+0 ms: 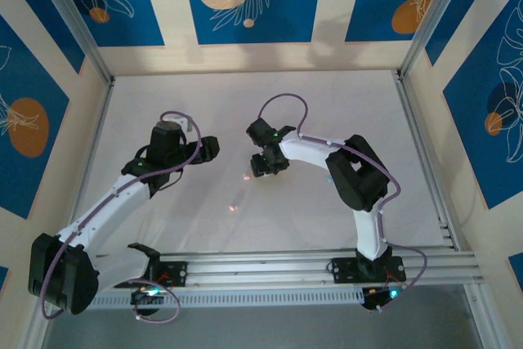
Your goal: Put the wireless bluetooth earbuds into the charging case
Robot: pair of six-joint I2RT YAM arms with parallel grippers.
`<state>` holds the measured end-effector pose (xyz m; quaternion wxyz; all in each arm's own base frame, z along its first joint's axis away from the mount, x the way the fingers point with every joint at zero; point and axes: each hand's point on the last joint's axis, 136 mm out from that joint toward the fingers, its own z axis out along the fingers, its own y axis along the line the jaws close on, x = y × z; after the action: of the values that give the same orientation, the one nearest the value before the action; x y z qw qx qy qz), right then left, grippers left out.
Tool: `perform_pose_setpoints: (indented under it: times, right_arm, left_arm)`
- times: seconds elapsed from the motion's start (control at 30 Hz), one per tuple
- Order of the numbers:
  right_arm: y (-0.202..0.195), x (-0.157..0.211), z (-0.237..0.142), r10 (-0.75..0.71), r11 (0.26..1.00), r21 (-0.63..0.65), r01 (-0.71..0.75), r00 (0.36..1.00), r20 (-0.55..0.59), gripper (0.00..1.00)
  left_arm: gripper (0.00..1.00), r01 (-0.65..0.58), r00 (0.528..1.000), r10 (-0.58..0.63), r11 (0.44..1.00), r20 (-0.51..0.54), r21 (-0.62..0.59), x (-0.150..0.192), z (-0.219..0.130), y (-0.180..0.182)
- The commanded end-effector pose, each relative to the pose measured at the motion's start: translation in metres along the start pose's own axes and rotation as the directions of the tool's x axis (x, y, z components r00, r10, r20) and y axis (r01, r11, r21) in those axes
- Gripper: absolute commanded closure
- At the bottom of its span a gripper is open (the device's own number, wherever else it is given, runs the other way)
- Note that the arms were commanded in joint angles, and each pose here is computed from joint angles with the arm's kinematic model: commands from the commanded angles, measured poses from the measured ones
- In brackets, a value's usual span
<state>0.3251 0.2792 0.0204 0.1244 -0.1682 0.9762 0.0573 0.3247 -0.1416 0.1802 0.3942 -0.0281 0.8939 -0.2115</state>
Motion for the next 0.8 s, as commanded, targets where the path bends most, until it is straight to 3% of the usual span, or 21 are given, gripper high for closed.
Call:
perform_pose_setpoints:
  times: [0.0,0.1,0.27,0.5,0.67,0.77]
  right_arm:
    - [-0.001,-0.002,-0.009,-0.035,0.999,-0.002,0.035,0.999,0.04,0.5]
    - [0.001,-0.005,-0.015,-0.069,0.997,-0.028,0.072,0.994,0.086,0.55]
    - [0.018,-0.022,-0.054,-0.2,0.963,-0.117,0.243,0.934,0.297,0.61]
    - [0.042,-0.021,-0.131,-0.339,0.806,-0.168,0.567,0.675,0.655,0.62]
    - [0.053,-0.003,-0.169,-0.398,0.653,-0.114,0.748,0.468,0.789,0.63]
    - [0.058,0.0,-0.182,-0.422,0.601,-0.078,0.796,0.399,0.814,0.63]
  left_arm:
    - [0.08,0.018,1.0,-0.018,1.0,0.012,0.018,-0.006,-0.002,-0.002]
    - [0.08,0.012,1.0,-0.013,1.0,0.011,0.026,-0.006,-0.003,-0.004]
    - [0.07,0.013,1.0,-0.012,0.995,-0.003,0.097,-0.008,-0.007,-0.016]
    - [0.1,0.038,0.999,-0.029,0.934,-0.03,0.356,-0.01,-0.02,-0.064]
    - [0.14,0.115,0.992,-0.061,0.815,-0.114,0.567,-0.006,-0.026,-0.108]
    - [0.14,0.12,0.988,-0.027,0.765,-0.154,0.633,0.0,-0.029,-0.132]
